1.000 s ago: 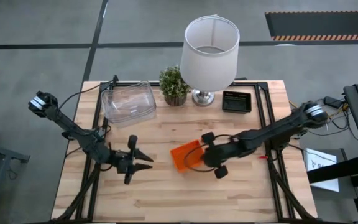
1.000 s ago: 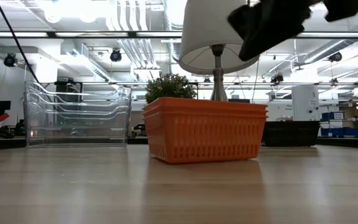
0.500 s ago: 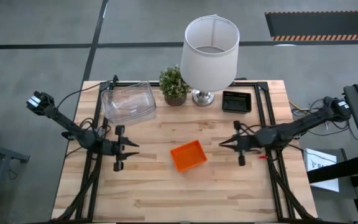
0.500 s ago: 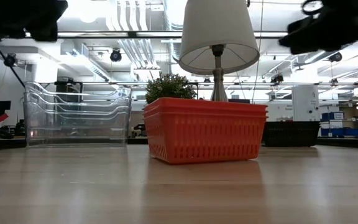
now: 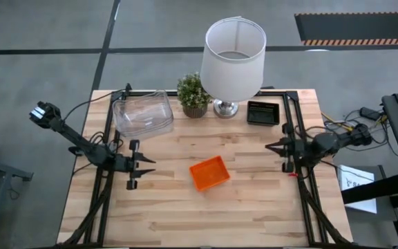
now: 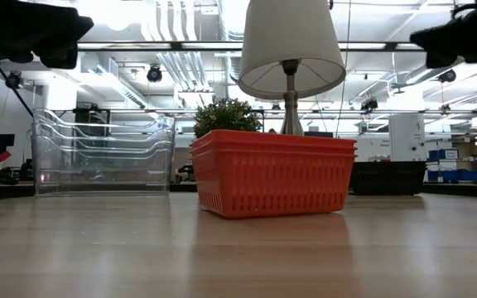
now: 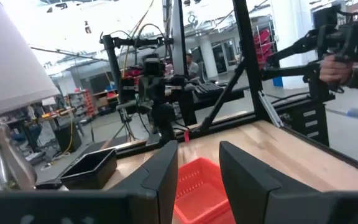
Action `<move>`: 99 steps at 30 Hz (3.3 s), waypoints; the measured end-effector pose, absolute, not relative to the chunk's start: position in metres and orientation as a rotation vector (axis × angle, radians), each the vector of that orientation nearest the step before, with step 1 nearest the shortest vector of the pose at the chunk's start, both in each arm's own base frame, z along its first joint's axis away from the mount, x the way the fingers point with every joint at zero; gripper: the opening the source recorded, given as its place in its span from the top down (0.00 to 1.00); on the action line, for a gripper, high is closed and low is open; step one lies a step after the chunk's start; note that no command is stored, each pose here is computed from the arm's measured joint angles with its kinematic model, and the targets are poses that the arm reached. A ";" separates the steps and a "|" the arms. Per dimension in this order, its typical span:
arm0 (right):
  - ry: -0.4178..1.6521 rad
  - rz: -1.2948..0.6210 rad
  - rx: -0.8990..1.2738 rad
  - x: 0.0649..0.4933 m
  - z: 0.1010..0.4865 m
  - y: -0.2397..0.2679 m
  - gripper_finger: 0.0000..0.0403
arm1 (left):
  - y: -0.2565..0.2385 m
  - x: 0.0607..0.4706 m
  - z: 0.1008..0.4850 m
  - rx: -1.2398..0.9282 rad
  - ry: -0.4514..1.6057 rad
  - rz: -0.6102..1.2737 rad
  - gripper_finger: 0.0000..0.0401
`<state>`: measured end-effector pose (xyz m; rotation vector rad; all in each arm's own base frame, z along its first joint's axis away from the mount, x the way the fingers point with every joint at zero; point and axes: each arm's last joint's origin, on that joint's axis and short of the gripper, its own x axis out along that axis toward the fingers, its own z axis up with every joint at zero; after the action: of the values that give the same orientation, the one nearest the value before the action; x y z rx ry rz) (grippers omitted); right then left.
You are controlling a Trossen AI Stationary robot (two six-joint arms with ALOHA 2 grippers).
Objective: Stack baskets by color
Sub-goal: Return to Home Position
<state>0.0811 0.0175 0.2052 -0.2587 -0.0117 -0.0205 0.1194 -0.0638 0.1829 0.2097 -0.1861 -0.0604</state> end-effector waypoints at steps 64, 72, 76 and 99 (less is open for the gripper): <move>-0.040 -0.078 -0.321 0.099 0.173 0.021 0.98 | -0.070 0.141 0.110 0.790 0.334 0.144 0.74; -0.040 -0.078 -0.321 0.099 0.173 0.021 0.98 | -0.070 0.141 0.098 0.846 0.402 0.123 0.74; -0.040 -0.078 -0.321 0.099 0.173 0.021 0.98 | -0.071 0.142 0.095 0.851 0.411 0.123 0.74; -0.039 -0.077 -0.321 0.099 0.173 0.021 0.98 | -0.073 0.146 0.097 0.854 0.412 0.119 0.74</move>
<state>0.0986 0.0213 0.1730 -0.3209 -0.0393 -0.0775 0.1457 -0.0730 0.0968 0.8535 0.4119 0.1187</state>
